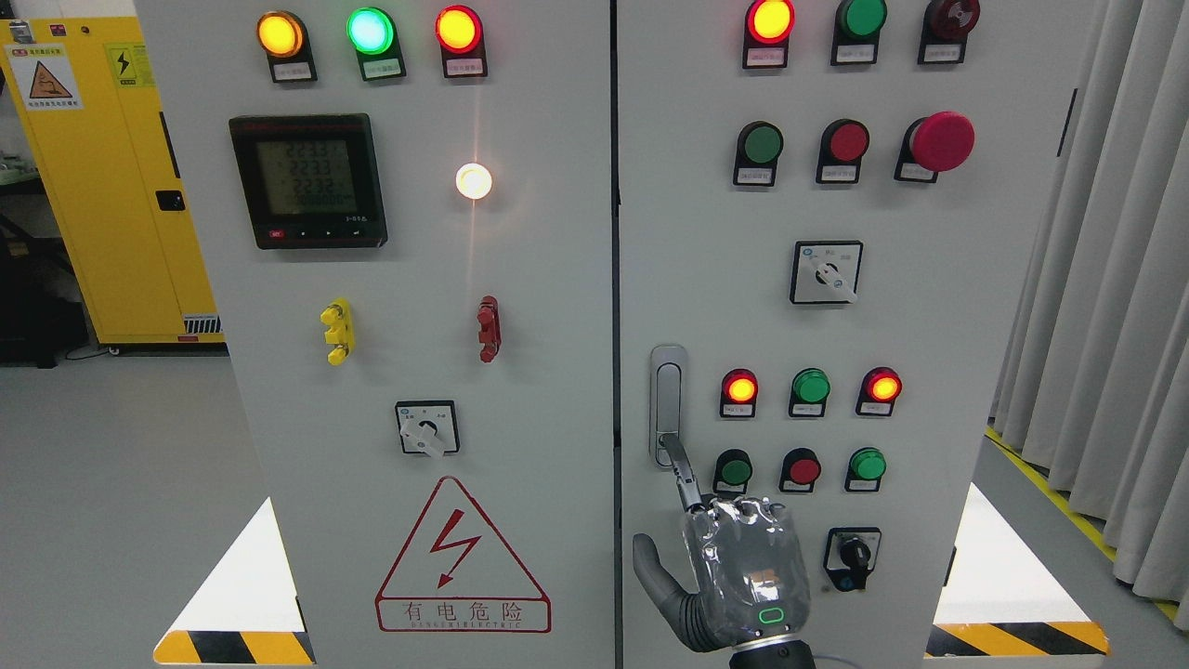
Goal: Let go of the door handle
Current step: 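Close the right hand fingers around the silver handle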
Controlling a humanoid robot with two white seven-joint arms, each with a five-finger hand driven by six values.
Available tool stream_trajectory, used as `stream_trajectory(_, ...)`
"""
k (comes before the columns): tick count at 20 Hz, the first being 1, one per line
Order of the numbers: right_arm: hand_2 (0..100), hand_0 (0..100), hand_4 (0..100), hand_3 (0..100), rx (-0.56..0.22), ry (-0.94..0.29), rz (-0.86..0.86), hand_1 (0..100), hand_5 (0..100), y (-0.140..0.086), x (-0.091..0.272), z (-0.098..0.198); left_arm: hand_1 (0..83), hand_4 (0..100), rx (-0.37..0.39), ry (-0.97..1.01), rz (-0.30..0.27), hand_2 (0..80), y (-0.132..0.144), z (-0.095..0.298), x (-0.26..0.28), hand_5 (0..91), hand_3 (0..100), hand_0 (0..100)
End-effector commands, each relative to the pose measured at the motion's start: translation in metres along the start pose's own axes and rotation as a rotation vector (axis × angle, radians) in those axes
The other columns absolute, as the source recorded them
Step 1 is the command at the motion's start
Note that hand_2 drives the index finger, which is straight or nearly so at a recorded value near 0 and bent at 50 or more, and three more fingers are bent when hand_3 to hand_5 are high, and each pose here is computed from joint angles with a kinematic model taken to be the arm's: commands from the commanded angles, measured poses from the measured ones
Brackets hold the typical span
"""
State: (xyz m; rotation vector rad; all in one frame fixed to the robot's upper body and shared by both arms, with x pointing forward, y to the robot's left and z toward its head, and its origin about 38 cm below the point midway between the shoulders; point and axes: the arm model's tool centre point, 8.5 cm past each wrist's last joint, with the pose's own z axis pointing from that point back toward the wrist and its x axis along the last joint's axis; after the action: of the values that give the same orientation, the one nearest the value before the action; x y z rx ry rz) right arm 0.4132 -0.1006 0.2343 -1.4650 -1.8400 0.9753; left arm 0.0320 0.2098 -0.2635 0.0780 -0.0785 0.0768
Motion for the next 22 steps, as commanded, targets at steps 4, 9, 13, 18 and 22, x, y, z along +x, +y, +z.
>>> stream_trajectory(4,0,47,99,98,0.018,0.009,0.0,34,100,0.0044,-0.0003,0.002,55.6,0,-0.002,-0.012,0.001,0.0,-0.0007,-0.0003,0.0041,0.0,0,12)
stream_trajectory(9,0,47,99,98,0.021,0.015,0.001,34,100,0.0049,-0.0009,0.0025,55.6,0,-0.002,-0.012,0.001,0.0,-0.0007,-0.0003,0.0041,0.0,0,12)
stream_trajectory(13,0,47,99,99,0.021,0.011,0.0,34,100,0.0049,0.0003,0.0026,55.6,0,-0.002,-0.012,0.001,0.0,-0.0007,-0.0003,0.0041,0.0,0,12)
stream_trajectory(18,0,47,100,99,0.024,0.01,-0.002,34,100,0.0054,0.0013,0.0026,55.6,0,-0.002,-0.012,0.001,0.0,-0.0007,-0.0003,0.0041,0.0,0,12)
stream_trajectory(22,0,47,100,99,0.037,0.01,-0.004,34,100,0.0068,0.0017,0.0031,55.6,0,-0.002,-0.012,0.001,0.0,-0.0007,-0.0003,0.0041,0.0,0,12)
